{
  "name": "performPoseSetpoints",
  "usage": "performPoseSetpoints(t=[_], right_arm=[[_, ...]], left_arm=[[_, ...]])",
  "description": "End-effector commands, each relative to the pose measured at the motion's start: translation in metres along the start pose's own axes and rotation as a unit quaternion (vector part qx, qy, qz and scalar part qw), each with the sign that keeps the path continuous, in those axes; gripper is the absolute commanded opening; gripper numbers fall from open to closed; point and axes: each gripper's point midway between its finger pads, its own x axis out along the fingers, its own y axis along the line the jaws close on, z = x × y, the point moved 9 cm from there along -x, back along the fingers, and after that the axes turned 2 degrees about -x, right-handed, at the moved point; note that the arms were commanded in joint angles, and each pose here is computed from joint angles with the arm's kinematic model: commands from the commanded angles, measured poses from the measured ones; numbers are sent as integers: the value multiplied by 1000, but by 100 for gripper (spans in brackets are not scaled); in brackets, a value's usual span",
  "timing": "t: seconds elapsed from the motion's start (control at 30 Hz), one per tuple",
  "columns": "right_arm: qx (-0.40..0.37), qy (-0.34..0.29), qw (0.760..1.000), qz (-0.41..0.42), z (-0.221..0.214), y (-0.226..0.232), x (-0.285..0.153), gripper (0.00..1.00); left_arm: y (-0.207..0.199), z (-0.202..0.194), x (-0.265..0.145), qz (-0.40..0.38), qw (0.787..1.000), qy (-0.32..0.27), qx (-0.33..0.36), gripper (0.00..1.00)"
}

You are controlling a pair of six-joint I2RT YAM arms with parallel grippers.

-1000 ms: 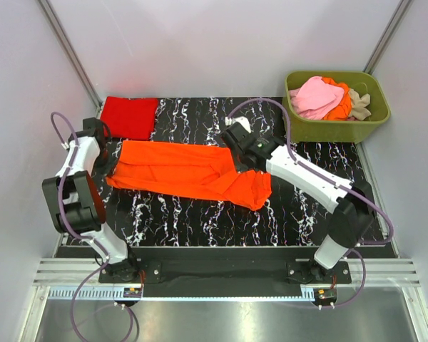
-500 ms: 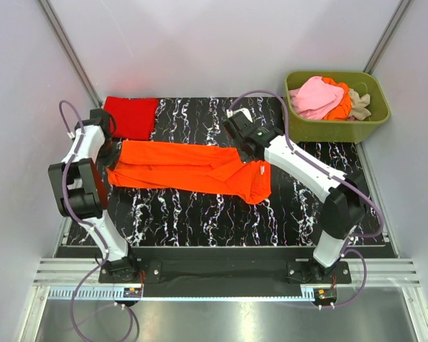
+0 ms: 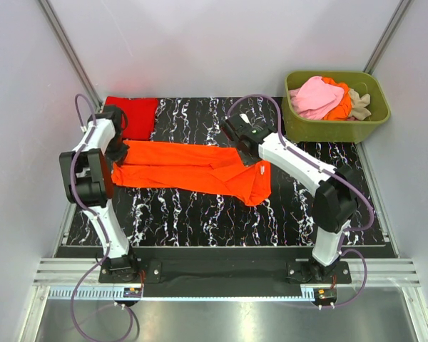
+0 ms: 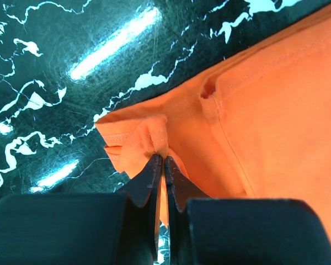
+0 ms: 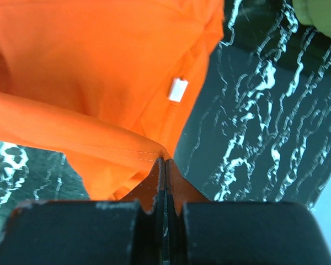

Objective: Fold and stack the t-shirts
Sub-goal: Fold the tshirt

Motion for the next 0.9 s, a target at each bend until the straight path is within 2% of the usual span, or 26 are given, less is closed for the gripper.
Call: performPoseSetpoints(t=[0.0,0.23,0.43,0.57,0.7,0.87], right_arm=[[8,4,999,-42,-2,-16,-5,0],[1,7,997,-81,10,-25,5,0],[-20,15,997,-70,16,-15,24,0],[-16,5,999,-43,20,-10,25,0],[8,-9,1000,10,18,-4,18,0],[20,-3,999,35,6,-3,11,0]], left_arm=[[-8,14,-4,4,1000,-29,-9,8],[-13,16,2,19,999,-30,-5,9],[-20,21,2,19,999,-36,1,12],[-21,26,-7,9,999,-47,0,20],[-16,29,-18,3,998,-59,0,41],[-11,33,-29,-4,997,-70,20,43]])
